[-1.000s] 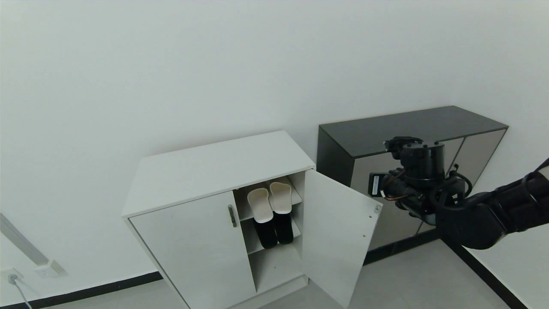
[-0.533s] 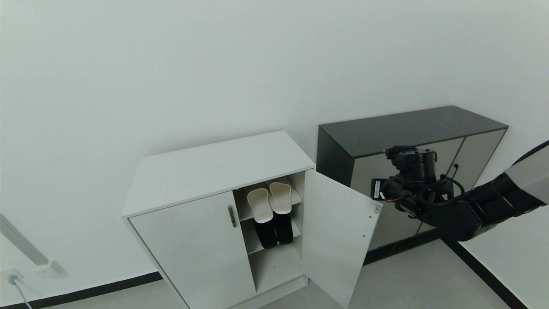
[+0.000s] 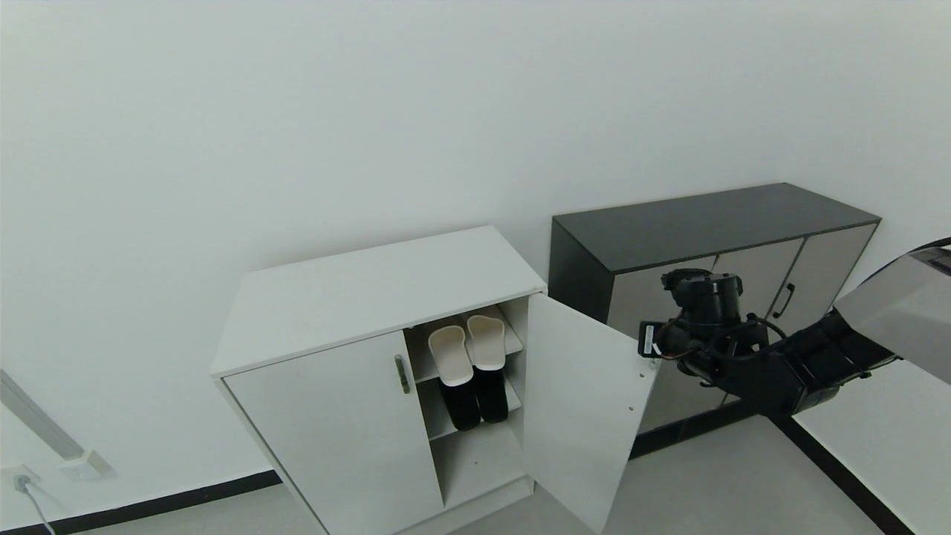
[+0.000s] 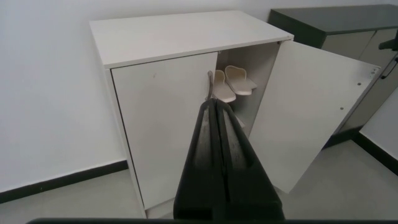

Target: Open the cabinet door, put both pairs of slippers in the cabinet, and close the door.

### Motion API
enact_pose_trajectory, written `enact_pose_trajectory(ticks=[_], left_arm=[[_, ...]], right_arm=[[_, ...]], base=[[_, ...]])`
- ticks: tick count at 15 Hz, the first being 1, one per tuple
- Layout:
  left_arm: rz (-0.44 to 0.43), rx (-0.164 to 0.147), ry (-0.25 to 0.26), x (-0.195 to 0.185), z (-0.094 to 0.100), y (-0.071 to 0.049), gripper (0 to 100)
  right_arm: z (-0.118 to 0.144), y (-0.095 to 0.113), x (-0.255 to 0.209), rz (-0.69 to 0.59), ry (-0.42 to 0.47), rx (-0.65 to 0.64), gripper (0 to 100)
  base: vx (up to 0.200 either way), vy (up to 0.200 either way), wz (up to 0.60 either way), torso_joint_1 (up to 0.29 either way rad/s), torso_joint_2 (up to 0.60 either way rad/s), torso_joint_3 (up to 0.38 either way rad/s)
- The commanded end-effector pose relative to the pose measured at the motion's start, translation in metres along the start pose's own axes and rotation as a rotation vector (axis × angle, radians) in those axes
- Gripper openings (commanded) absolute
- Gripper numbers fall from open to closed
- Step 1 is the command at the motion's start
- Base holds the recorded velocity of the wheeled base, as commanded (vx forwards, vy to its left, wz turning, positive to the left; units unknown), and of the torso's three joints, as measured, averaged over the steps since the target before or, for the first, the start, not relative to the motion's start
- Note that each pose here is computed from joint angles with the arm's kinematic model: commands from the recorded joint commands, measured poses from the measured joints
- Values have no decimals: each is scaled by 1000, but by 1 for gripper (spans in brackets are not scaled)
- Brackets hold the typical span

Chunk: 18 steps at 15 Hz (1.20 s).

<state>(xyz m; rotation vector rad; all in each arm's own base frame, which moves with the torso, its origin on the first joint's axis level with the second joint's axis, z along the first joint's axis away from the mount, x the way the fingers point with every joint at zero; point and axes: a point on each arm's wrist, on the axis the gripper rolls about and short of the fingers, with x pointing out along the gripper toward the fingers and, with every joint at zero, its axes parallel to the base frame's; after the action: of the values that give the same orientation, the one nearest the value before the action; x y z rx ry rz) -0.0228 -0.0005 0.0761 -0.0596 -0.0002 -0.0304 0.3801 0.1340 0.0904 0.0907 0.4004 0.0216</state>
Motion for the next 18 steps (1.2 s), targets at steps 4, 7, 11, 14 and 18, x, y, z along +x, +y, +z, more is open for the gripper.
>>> enact_pose_trajectory(ticks=[4,7,11,14,18], left_arm=[[0,0,0,0,0,0,0],[0,0,0,0,0,0,0],[0,0,0,0,0,0,0],[0,0,0,0,0,0,0],[0,0,0,0,0,0,0]], right_arm=[[-8,-4,10,-7,22,2,0],[-12,-7,17,-15,12,5,0],[-16,-7,21,-21,19,-2,0],[-18,-7,21,-23,27,-5,0],[-20,-7,20,-24,32,-10,0]], base=[[0,0,0,0,0,0],[0,0,0,0,0,0],[0,0,0,0,0,0],[0,0,0,0,0,0],[0,0,0,0,0,0]])
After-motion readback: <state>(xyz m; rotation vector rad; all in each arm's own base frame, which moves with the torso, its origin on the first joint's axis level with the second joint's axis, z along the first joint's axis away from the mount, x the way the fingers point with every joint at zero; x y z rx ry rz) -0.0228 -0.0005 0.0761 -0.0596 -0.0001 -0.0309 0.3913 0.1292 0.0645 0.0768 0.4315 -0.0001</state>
